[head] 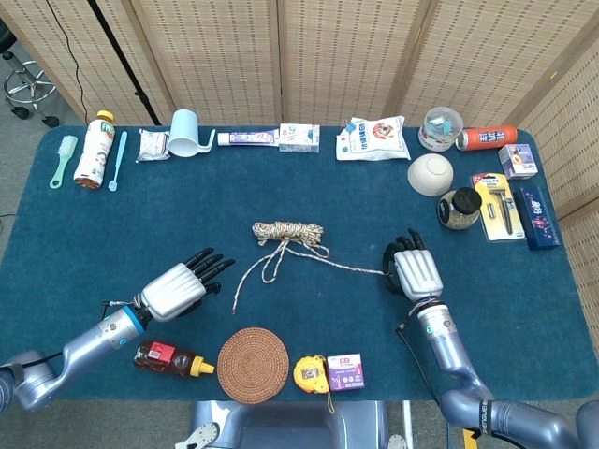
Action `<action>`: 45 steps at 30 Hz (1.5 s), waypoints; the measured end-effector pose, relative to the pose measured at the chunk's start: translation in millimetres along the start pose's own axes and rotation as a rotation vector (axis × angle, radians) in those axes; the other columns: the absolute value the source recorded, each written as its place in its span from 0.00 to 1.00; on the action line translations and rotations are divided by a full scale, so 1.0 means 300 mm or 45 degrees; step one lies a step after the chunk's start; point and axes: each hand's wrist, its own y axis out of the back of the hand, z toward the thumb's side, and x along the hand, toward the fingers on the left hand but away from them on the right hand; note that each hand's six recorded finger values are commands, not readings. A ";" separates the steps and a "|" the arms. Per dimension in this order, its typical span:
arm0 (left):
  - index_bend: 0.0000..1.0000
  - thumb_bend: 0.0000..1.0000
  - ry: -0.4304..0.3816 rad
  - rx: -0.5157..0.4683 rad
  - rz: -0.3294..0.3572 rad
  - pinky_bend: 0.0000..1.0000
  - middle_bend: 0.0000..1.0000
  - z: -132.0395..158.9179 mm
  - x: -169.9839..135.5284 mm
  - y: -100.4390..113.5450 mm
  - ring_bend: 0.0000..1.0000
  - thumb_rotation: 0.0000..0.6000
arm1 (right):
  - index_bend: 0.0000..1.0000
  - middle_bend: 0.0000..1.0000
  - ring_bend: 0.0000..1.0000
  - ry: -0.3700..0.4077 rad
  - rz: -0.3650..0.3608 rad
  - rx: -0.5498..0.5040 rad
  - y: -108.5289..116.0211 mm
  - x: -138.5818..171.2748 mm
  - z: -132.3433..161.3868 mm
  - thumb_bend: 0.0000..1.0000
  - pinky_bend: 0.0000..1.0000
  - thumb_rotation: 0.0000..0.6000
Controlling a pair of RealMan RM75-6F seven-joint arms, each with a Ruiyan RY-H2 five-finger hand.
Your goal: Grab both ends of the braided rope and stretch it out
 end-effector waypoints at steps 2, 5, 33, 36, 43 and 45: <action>0.39 0.39 0.001 -0.007 0.006 0.01 0.00 0.005 0.014 -0.003 0.00 1.00 | 0.62 0.35 0.19 -0.005 0.003 -0.002 -0.004 0.000 -0.004 0.51 0.00 1.00; 0.39 0.39 0.004 -0.009 0.018 0.01 0.00 0.011 0.032 -0.005 0.00 1.00 | 0.62 0.35 0.19 -0.009 0.006 -0.002 -0.008 -0.001 -0.009 0.51 0.00 1.00; 0.44 0.28 -0.012 0.011 0.020 0.00 0.00 0.072 0.117 -0.066 0.00 1.00 | 0.62 0.35 0.19 -0.052 0.021 -0.019 -0.027 -0.004 -0.055 0.51 0.00 1.00; 0.45 0.28 -0.008 0.007 0.022 0.00 0.00 0.077 0.124 -0.070 0.00 1.00 | 0.62 0.35 0.19 -0.057 0.026 -0.022 -0.031 -0.004 -0.061 0.51 0.00 1.00; 0.46 0.28 -0.015 -0.008 0.020 0.00 0.00 0.099 0.144 -0.084 0.00 1.00 | 0.62 0.35 0.19 -0.068 0.032 -0.023 -0.039 -0.006 -0.072 0.51 0.00 1.00; 0.46 0.28 -0.019 -0.005 0.015 0.00 0.00 0.106 0.150 -0.090 0.00 1.00 | 0.62 0.35 0.19 -0.073 0.033 -0.022 -0.040 -0.006 -0.077 0.51 0.00 1.00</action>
